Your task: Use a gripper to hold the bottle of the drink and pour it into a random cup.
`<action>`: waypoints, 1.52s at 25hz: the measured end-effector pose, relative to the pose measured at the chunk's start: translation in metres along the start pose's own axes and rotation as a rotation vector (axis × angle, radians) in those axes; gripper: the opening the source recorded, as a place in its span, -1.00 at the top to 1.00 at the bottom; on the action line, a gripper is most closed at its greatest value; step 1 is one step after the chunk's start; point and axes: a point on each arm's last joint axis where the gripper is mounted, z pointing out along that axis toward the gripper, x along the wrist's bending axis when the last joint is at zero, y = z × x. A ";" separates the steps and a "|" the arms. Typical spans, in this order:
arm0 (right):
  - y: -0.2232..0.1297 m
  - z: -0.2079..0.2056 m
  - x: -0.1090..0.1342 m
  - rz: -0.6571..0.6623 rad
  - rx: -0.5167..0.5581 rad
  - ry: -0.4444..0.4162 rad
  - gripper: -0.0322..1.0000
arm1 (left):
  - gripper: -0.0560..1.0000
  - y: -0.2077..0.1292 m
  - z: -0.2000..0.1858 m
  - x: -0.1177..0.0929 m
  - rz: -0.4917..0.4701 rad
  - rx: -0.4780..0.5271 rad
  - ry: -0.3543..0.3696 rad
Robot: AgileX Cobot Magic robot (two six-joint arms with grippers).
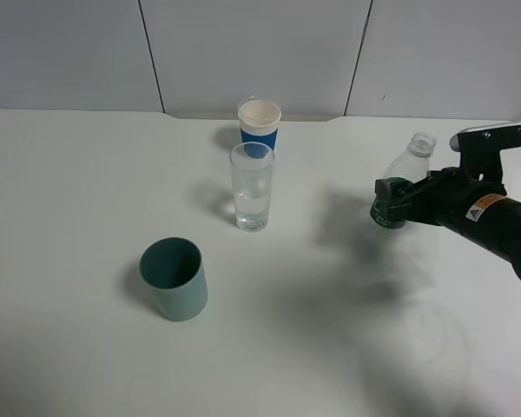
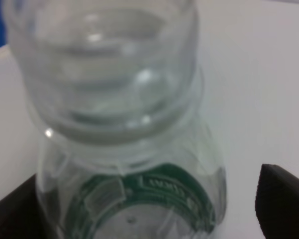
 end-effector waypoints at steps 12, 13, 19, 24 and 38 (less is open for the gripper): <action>0.036 -0.025 0.003 0.002 -0.102 0.019 -0.57 | -0.96 0.000 0.000 0.000 0.000 0.000 0.000; 0.039 -0.028 0.003 0.002 -0.112 0.020 -0.57 | -0.96 0.000 0.000 0.000 0.000 0.000 0.000; 0.056 -0.046 0.002 -0.044 -0.163 0.002 -0.57 | -0.96 0.000 0.000 0.000 0.000 0.000 0.000; 0.070 -0.064 -0.001 -0.063 -0.212 -0.029 -0.57 | -0.96 0.000 0.000 0.000 0.000 0.000 0.000; 0.135 -0.137 0.007 -0.206 -0.362 0.021 -0.57 | -0.96 0.000 0.000 0.000 0.000 0.000 0.000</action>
